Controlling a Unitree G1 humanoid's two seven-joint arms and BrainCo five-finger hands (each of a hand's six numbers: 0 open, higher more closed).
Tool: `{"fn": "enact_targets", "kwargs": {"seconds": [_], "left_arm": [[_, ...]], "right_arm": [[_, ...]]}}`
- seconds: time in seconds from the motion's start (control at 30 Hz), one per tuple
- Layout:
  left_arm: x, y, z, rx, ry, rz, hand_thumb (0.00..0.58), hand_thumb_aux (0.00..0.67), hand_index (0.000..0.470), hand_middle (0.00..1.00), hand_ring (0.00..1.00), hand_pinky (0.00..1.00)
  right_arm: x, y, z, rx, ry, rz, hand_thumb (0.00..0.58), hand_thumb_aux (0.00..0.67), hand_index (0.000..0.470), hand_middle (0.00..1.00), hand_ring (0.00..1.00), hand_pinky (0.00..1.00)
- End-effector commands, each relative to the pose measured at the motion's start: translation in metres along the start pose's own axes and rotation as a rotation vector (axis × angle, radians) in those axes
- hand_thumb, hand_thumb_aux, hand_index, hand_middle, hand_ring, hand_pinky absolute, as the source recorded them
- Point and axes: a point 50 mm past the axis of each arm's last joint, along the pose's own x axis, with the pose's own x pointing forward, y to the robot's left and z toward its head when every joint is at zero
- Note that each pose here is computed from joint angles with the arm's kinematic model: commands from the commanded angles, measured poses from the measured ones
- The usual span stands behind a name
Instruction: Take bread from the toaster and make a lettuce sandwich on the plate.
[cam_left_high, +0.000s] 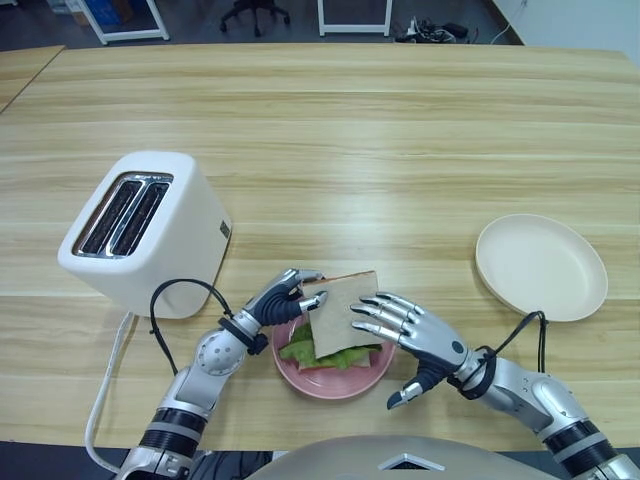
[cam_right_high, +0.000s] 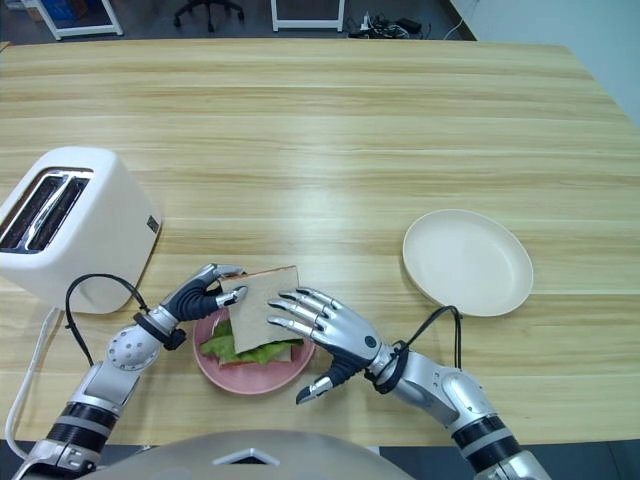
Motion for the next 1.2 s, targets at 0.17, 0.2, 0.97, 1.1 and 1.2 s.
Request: {"fn": "enact_targets", "kwargs": {"seconds": [0.17,0.2,0.97,1.1,1.2], "left_arm": [[-0.005,-0.013,-0.014,0.02,0.08,-0.052,0.58,0.67,0.47,1.0,1.0,1.0],[-0.005,-0.013,-0.014,0.035,0.082,-0.05,0.58,0.67,0.47,1.0,1.0,1.0],[-0.035,0.049,0.058,0.418,-0.272,0.598,0.0,0.0,0.0,0.0,0.0,0.0],[-0.076,0.036,0.044,0.24,-0.195,0.436,0.55,0.518,0.363,0.03,0.03,0.03],[-0.101,0.032,0.035,0.222,-0.139,0.337,0.58,0.67,0.47,0.18,0.18,0.18]], "right_arm": [[-0.024,0.037,0.01,0.056,-0.036,0.417,0.0,0.0,0.0,0.0,0.0,0.0],[-0.027,0.038,0.01,0.049,-0.04,0.458,0.0,0.0,0.0,0.0,0.0,0.0],[0.008,0.019,0.002,-0.173,-0.049,0.163,0.0,0.0,0.0,0.0,0.0,0.0],[0.027,-0.022,0.012,-0.12,-0.09,-0.318,0.0,0.0,0.0,0.0,0.0,0.0],[0.022,-0.041,0.009,-0.11,-0.077,-0.469,0.0,0.0,0.0,0.0,0.0,0.0]]}}
